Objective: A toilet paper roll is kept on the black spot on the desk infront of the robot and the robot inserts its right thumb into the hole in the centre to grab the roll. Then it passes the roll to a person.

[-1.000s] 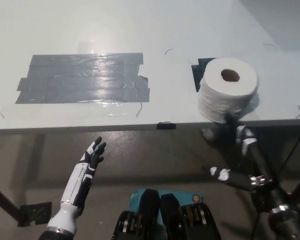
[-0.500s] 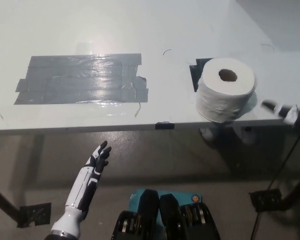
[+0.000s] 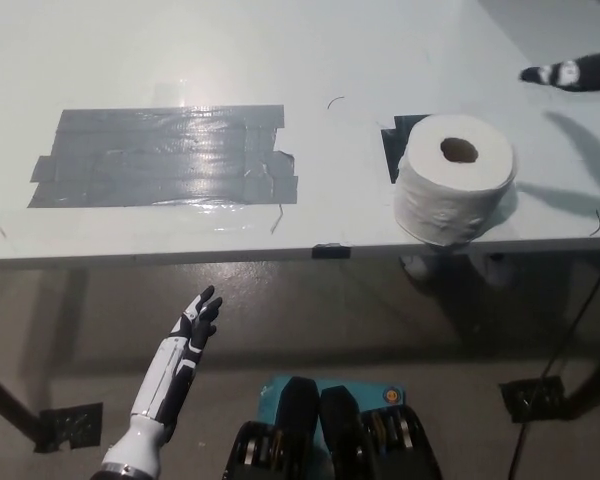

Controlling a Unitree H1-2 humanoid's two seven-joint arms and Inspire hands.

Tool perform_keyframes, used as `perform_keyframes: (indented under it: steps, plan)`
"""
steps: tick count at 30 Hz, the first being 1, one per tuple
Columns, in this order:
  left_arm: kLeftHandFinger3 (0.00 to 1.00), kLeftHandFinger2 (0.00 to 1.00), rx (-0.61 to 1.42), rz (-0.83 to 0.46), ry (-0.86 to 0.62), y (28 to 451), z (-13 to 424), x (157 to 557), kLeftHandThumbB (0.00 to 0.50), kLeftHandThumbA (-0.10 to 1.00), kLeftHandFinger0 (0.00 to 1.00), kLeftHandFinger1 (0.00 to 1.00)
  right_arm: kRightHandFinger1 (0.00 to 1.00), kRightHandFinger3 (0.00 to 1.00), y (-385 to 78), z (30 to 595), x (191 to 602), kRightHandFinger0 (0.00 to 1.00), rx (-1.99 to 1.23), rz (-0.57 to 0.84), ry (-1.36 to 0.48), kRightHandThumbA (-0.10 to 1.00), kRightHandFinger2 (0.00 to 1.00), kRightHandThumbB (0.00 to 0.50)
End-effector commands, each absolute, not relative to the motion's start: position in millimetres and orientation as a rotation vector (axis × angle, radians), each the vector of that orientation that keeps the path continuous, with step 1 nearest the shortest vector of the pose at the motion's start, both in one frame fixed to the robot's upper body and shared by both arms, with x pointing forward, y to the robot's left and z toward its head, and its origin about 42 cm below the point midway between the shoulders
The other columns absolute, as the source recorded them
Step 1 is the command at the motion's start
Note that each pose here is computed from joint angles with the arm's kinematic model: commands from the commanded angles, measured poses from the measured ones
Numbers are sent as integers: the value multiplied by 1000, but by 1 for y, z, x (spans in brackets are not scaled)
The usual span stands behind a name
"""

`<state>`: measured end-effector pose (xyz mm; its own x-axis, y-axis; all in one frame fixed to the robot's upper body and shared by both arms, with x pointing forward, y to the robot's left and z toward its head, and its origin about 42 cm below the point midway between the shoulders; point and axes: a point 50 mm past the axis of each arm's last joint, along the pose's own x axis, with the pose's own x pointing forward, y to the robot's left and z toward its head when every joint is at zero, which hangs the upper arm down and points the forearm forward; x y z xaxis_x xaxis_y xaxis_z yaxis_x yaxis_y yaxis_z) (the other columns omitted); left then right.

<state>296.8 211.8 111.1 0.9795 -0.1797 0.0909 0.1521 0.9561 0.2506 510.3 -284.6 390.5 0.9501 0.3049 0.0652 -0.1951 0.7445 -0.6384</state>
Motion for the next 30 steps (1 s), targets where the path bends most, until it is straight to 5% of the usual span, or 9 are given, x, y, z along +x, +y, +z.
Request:
perform_keyframes:
  steps: [1, 6, 16, 22, 30]
  plan:
    - [1000, 1000, 256, -186, -206, 209, 133, 307, 126, 1000, 1000, 1000, 1000, 1000, -293, 476, 556, 1000, -965, 456, 187, 1000, 1000, 314]
    - [1000, 1000, 271, -186, -217, 210, 136, 307, 129, 1000, 1000, 1000, 1000, 1000, -272, 470, 576, 1000, -969, 492, 331, 968, 1000, 379]
    - [1000, 1000, 278, -190, -219, 210, 139, 310, 137, 1000, 1000, 1000, 1000, 1000, -232, 464, 586, 1000, -1043, 602, 364, 1000, 1000, 346]
    - [1000, 1000, 279, -190, -217, 211, 139, 310, 126, 1000, 1000, 1000, 1000, 1000, -218, 455, 590, 1000, -1048, 621, 415, 1000, 1000, 424]
    - [1000, 1000, 276, -195, -212, 211, 138, 309, 121, 1000, 1000, 1000, 1000, 1000, -206, 446, 593, 1000, -1004, 605, 369, 1000, 1000, 389]
